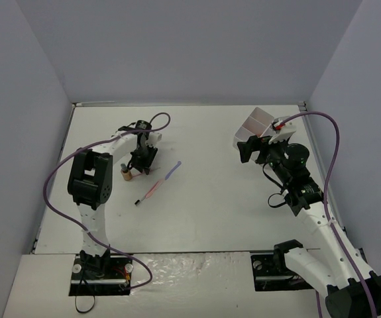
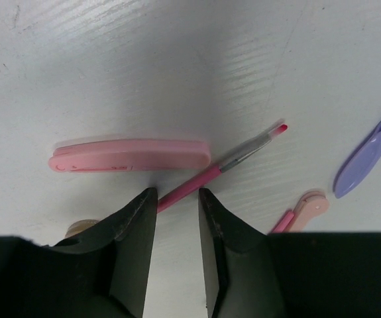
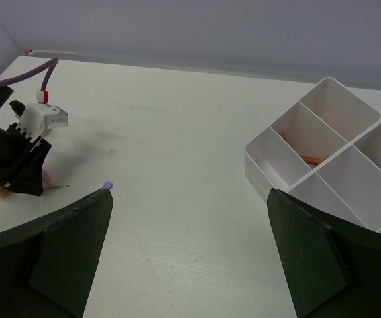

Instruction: Organize the makeup

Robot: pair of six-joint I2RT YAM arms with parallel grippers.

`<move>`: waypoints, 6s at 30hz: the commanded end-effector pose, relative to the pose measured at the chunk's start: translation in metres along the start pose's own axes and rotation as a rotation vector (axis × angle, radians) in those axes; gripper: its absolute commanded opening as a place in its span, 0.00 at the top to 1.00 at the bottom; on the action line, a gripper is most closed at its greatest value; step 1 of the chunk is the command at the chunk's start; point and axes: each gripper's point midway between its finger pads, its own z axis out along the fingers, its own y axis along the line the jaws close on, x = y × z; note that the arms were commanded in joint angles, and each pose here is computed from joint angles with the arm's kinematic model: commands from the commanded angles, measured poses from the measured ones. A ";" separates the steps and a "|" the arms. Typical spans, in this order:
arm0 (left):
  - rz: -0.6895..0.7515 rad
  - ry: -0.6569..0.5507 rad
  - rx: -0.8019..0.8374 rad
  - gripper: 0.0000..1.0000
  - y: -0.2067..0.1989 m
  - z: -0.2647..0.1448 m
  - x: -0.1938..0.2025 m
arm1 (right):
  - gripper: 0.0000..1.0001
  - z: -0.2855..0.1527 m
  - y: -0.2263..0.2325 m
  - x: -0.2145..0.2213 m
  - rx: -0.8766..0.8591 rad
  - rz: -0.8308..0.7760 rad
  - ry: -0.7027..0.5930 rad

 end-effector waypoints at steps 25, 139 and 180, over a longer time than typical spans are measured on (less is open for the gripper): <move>0.144 -0.607 0.330 1.00 -0.132 -0.131 -0.077 | 0.00 0.027 0.084 -0.024 -0.389 0.137 0.080; -0.491 -0.816 -0.468 0.03 0.056 -0.265 0.114 | 0.33 0.101 0.260 0.135 -1.024 -0.625 0.356; -0.450 -0.997 -0.649 0.03 0.085 -0.283 0.151 | 0.80 0.067 0.299 0.314 -1.153 -0.813 0.723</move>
